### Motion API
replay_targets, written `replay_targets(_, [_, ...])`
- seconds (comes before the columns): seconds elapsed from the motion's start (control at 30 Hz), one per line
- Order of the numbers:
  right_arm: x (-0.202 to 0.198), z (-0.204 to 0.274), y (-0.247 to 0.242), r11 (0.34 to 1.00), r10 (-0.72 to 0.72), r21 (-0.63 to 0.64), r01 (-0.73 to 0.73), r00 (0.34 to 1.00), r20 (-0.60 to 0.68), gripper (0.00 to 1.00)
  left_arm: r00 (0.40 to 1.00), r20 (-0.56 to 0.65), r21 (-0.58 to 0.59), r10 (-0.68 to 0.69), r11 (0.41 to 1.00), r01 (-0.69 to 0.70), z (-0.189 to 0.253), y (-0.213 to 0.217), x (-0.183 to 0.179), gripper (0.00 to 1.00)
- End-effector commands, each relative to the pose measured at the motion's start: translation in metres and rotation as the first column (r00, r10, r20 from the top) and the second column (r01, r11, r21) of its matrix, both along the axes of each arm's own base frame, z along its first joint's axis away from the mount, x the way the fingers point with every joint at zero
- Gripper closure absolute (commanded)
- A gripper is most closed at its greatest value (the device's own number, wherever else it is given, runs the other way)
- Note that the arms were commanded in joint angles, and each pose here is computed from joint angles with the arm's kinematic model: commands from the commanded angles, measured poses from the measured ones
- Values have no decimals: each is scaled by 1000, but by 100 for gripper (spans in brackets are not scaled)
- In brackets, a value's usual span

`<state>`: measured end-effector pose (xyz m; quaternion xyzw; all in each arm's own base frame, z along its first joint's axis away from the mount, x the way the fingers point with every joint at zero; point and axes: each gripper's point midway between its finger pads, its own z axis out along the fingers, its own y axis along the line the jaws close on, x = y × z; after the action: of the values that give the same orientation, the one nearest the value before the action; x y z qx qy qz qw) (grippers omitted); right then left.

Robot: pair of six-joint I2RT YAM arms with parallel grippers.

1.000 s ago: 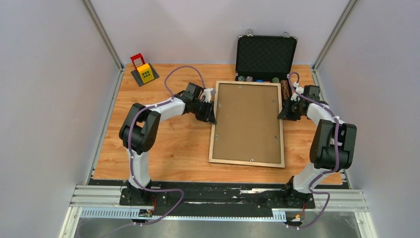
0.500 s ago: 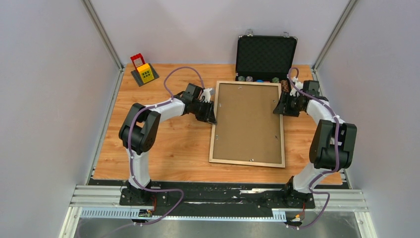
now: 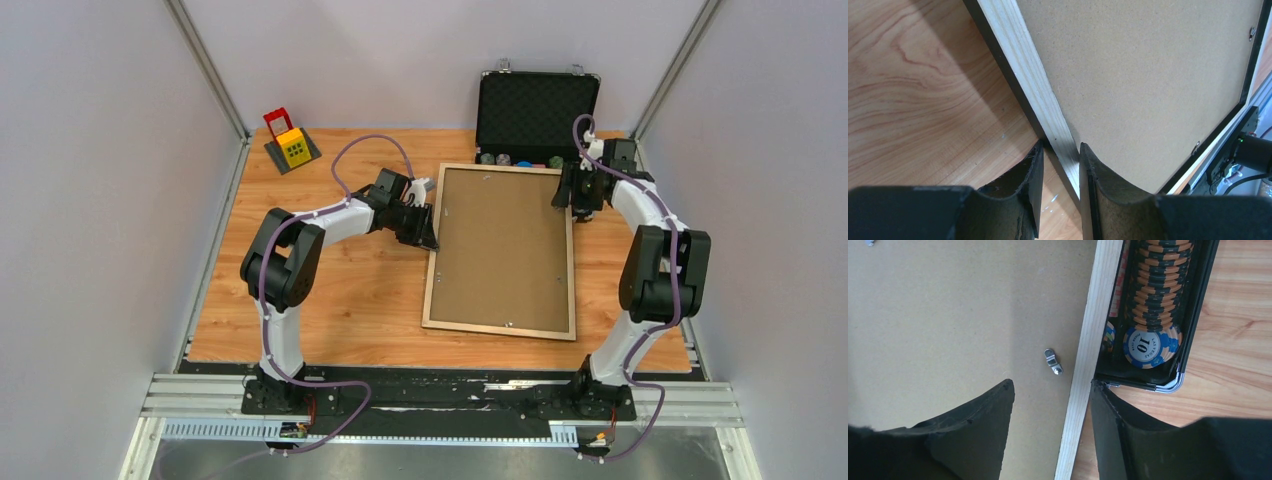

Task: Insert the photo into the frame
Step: Move the photo frame to the center of the board.

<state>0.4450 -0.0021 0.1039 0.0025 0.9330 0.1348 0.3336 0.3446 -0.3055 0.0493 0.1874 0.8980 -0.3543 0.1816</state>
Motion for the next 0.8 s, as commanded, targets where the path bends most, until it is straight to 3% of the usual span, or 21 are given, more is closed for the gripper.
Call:
replay_targets(0.0, [15, 2, -10, 997, -21, -71, 23, 1000, 23, 44, 999, 21, -26, -40, 999, 41, 12, -8, -10, 100])
replay_targets(0.77, [25, -18, -10, 994, -26, -107, 26, 1000, 1, 49, 999, 20, -30, -45, 999, 45, 12, -8, -10, 100])
